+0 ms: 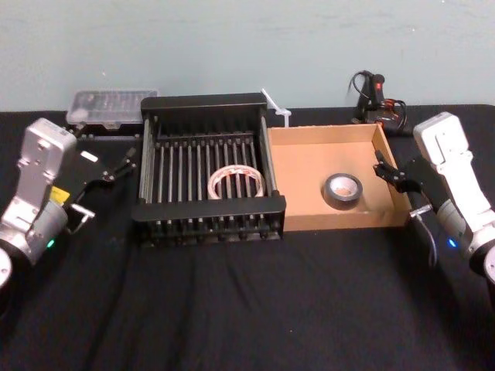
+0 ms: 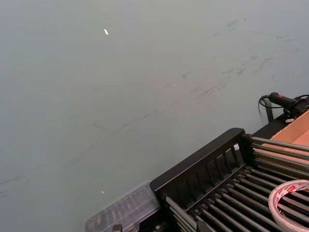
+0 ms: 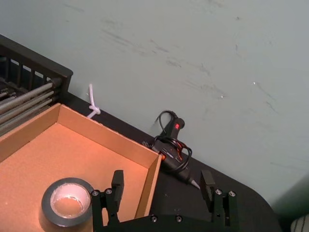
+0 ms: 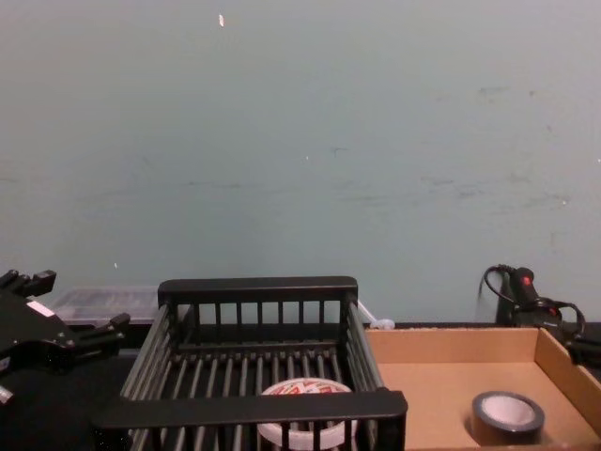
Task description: Pick up the white tape and place it into the black box , Pick up the silver tape and place it into the brown box.
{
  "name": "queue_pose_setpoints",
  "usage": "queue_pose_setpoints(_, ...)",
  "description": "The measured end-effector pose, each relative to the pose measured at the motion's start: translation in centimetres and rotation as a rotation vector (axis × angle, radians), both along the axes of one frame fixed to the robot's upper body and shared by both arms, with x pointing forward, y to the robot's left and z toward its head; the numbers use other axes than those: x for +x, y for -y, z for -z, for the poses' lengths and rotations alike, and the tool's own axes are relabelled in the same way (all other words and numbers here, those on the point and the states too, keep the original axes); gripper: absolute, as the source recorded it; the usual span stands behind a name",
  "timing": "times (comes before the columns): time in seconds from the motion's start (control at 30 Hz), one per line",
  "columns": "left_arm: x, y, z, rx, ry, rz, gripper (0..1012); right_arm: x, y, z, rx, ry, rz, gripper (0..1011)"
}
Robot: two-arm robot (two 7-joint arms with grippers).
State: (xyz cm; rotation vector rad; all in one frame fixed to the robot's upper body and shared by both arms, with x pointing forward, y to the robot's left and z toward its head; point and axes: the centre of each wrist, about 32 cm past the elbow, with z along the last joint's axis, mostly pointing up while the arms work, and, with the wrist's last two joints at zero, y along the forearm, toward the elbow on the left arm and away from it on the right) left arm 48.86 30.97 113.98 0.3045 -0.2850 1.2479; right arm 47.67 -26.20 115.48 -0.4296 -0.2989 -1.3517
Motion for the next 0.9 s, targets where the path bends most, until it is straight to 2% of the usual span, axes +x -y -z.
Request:
queue_pose_setpoints(0.2,0.00,0.00,0.00,0.000,0.000,0.000,1001,-0.04,0.30,0.04,0.013,-0.006,0.008,1002)
queue_pose_setpoints(0.9,0.00,0.00,0.00,0.000,0.000,0.000,1002,-0.07,0.21,0.12,0.009,-0.007,0.007,1002)
